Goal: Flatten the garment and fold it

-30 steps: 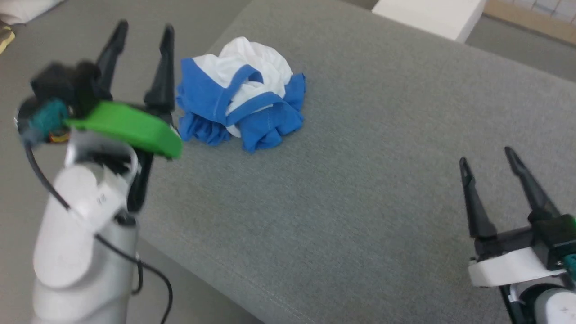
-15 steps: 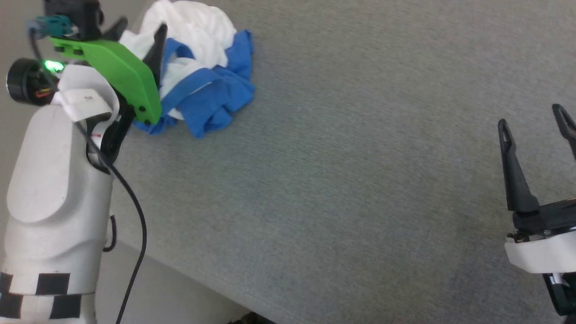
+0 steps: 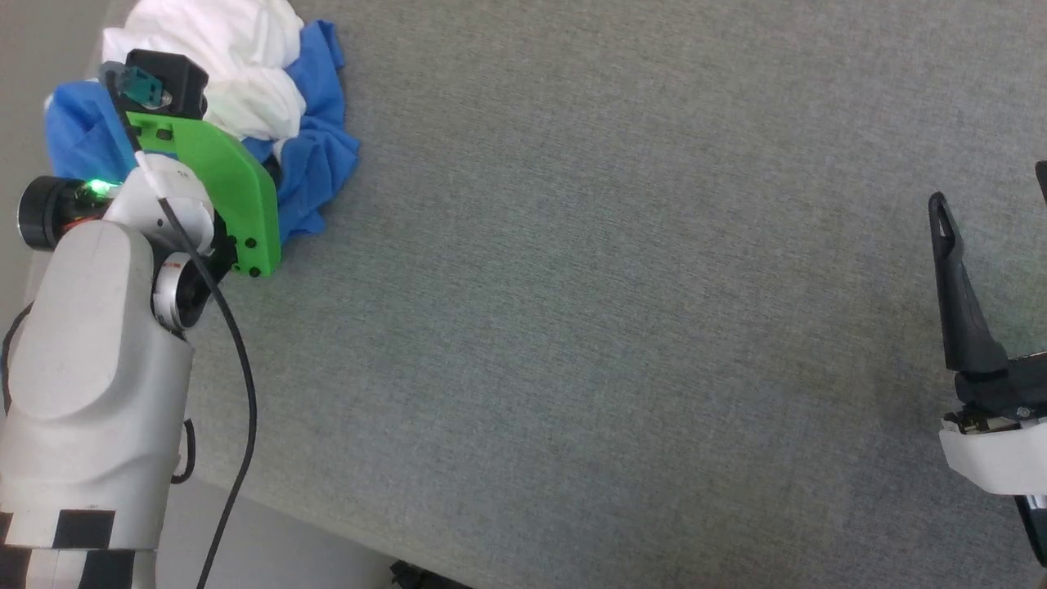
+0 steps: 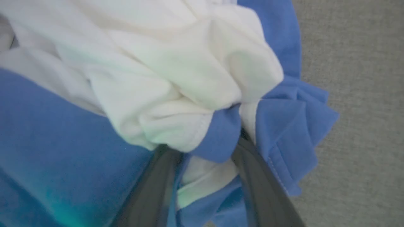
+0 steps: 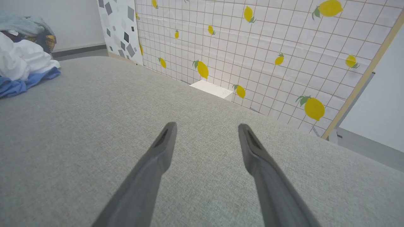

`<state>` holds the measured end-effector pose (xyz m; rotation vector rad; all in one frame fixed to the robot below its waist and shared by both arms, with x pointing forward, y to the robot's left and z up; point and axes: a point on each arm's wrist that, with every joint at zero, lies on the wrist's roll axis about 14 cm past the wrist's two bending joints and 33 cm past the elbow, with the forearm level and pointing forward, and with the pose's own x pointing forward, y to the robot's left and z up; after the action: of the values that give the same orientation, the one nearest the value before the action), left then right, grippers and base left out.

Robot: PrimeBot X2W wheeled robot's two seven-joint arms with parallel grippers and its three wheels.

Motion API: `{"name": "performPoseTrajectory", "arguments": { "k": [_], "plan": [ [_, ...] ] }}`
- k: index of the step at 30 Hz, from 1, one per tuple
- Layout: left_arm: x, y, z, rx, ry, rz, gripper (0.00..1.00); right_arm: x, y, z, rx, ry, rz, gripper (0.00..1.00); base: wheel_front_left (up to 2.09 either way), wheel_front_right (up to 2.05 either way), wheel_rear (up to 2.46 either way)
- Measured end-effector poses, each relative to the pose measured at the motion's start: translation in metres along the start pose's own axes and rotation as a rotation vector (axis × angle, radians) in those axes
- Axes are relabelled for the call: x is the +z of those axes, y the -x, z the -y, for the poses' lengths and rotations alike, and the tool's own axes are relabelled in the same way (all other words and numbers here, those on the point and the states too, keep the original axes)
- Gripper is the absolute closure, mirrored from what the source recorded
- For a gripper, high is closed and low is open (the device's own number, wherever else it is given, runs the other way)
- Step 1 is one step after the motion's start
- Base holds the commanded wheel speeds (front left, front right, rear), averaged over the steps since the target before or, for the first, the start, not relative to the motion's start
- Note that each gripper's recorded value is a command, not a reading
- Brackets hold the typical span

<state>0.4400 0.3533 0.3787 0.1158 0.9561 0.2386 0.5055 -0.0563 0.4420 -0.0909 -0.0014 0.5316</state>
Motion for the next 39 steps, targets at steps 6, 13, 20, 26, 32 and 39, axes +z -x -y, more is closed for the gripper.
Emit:
{"name": "performPoseTrajectory", "arguments": {
  "k": [6, 13, 20, 26, 32, 39],
  "plan": [
    [0.019, 0.003, -0.002, 0.0, 0.009, 0.109, 1.0, 0.004, 0.001, 0.005, -0.018, 0.0, 0.011, 0.0, 0.0, 0.0, 0.0],
    [0.07, 0.044, -0.041, 0.064, 0.088, 0.358, 1.0, 0.026, 0.003, -0.005, -0.024, -0.023, 0.063, 0.0, 0.0, 0.0, 0.0],
    [0.131, 0.111, -0.07, 0.089, 0.123, 0.606, 1.0, 0.055, 0.014, -0.008, -0.07, -0.046, 0.13, 0.0, 0.0, 0.0, 0.0],
    [0.193, 0.192, -0.074, 0.068, 0.119, 0.845, 1.0, 0.079, 0.034, -0.003, -0.133, -0.043, 0.175, 0.0, 0.0, 0.0, 0.0],
    [0.243, 0.28, -0.059, 0.012, 0.116, 1.064, 1.0, 0.1, 0.06, 0.009, -0.206, -0.024, 0.216, 0.0, 0.0, 0.0, 0.0],
    [0.285, 0.357, 0.006, -0.19, 0.112, 1.254, 1.0, 0.117, 0.095, 0.034, -0.317, 0.015, 0.251, 0.0, 0.0, 0.0, 0.0]
  ]
}}
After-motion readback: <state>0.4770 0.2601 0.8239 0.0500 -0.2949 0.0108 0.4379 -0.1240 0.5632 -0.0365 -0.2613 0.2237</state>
